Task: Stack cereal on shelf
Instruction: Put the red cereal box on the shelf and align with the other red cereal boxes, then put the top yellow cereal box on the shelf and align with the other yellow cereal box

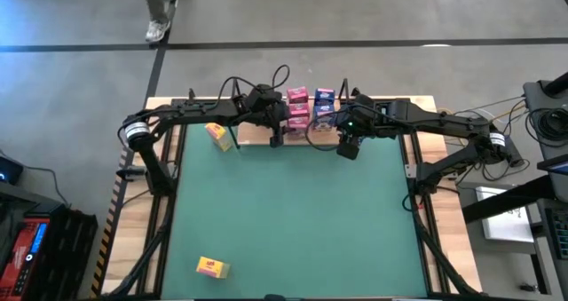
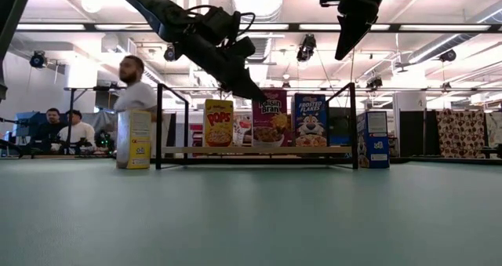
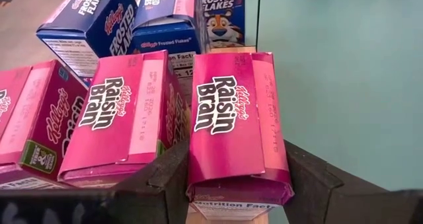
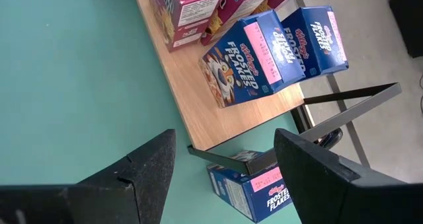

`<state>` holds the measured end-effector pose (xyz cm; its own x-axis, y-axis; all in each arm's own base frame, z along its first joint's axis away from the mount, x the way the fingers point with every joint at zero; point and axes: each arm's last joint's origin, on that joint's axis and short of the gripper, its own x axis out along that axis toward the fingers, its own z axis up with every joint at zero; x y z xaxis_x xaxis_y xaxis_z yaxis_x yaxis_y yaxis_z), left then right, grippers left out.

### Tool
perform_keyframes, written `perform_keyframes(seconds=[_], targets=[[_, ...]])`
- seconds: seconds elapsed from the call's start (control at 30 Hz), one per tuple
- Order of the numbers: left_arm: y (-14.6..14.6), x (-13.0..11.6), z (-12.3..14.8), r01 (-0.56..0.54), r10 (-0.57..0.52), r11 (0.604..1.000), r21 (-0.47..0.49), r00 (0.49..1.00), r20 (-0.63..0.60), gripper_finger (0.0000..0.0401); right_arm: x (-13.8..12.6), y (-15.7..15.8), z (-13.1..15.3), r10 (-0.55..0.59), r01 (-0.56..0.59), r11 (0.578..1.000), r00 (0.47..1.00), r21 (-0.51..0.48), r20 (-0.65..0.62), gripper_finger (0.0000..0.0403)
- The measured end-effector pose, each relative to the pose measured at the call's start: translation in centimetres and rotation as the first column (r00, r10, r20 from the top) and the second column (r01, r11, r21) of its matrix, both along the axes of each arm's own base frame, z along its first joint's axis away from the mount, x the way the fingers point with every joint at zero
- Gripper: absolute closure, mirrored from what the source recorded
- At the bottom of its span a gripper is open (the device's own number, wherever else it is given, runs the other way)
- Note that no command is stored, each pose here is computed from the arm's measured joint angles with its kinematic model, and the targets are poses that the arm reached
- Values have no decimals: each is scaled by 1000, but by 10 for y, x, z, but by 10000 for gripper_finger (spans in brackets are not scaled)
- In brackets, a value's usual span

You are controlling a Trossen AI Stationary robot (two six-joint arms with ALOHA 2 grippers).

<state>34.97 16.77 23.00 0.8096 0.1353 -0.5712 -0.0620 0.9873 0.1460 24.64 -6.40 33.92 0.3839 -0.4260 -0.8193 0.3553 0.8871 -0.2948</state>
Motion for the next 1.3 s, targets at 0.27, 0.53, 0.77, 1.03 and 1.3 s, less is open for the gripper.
perform_keyframes(seconds=[0.27, 0.53, 0.77, 1.03, 1.3], targets=[[-1, -2, -3, 0, 0, 1000, -20, 1000, -21, 212, 0, 0, 0, 0, 0, 1000, 1000, 0, 0, 158], [-1, -1, 5, 3, -3, 1000, -9, 1000, 3, 197, 0, 0, 0, -1, 1, 1000, 1000, 1, 0, 158], [-1, 0, 18, 8, -8, 1000, -10, 1000, -13, 197, 0, 0, 0, 0, 0, 1000, 1000, 0, 0, 158], [-9, -16, 43, 31, -33, 999, -44, 998, -51, 197, 0, 0, 0, 0, 0, 1000, 1000, 0, 0, 158], [-28, -54, 73, 55, -58, 998, -30, 992, -115, 197, 0, 0, 0, -1, 1, 1000, 1000, 0, 0, 158]])
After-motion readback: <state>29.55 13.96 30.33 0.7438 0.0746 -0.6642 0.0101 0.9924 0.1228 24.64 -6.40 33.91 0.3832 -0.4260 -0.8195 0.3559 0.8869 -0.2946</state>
